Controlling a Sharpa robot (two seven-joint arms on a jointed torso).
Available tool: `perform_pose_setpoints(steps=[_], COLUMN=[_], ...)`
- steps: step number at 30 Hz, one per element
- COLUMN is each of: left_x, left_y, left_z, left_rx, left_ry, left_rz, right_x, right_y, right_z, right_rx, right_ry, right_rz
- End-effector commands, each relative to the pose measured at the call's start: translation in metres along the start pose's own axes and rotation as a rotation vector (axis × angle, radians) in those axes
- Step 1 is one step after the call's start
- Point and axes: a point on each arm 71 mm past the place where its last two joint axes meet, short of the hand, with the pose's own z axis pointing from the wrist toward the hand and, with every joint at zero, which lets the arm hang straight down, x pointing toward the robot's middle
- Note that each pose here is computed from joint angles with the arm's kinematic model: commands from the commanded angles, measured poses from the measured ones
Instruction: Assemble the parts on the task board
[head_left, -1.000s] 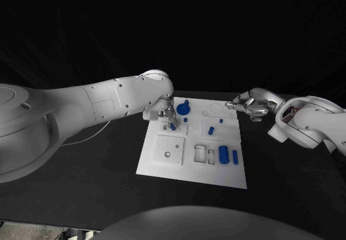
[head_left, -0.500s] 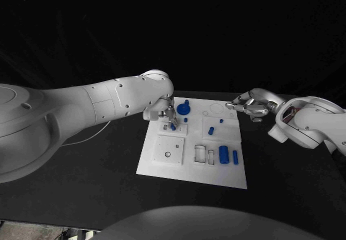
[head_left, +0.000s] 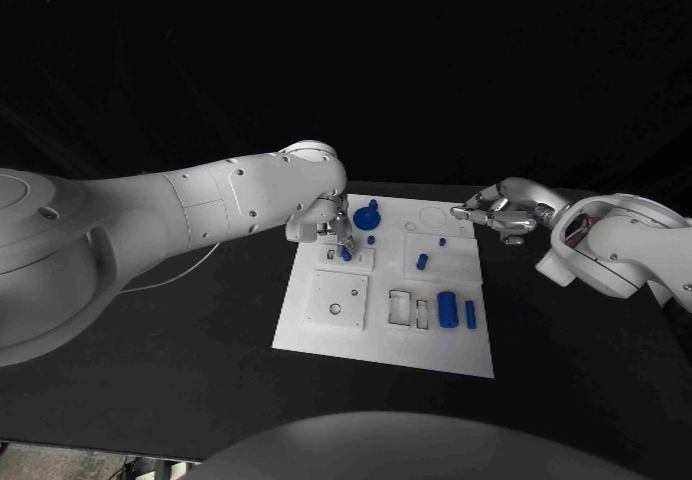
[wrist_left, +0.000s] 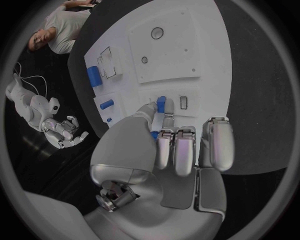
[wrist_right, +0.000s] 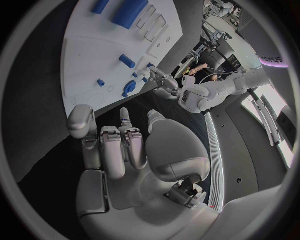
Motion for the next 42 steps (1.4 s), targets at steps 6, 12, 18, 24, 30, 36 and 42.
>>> perform_pose_setpoints(steps=[6,12,18,24,30,36,42], left_x=[0.0014,0.0013,0.0012,0.001,0.0008,0.0007,0.0002], left_y=[0.0035,0.0058,0.0067,0.0075,0.0075,0.0064,0.0068], left_z=[-0.0008,-0.0009,-0.001,-0.001,-0.0006,-0.0002,0.0], left_rx=[-0.067,-0.07,-0.07,-0.071,-0.069,-0.065,-0.064], left_ry=[-0.013,-0.014,-0.016,-0.017,-0.012,-0.009,-0.01], left_rz=[-0.012,-0.015,-0.018,-0.02,-0.018,-0.016,-0.015], right_x=[0.0005,0.0002,0.0005,0.001,0.0014,0.002,0.0026], right_y=[-0.0021,-0.0036,-0.0039,-0.0035,-0.0034,-0.0033,-0.0037], right_z=[0.0003,0.0001,0.0004,0.001,0.0013,0.0014,0.0013], right_rx=[0.004,0.008,0.009,0.008,0.008,0.007,0.007], right_ry=[0.012,0.011,0.012,0.014,0.016,0.018,0.019], right_rz=[0.0,-0.001,-0.001,-0.001,0.0,0.002,0.002])
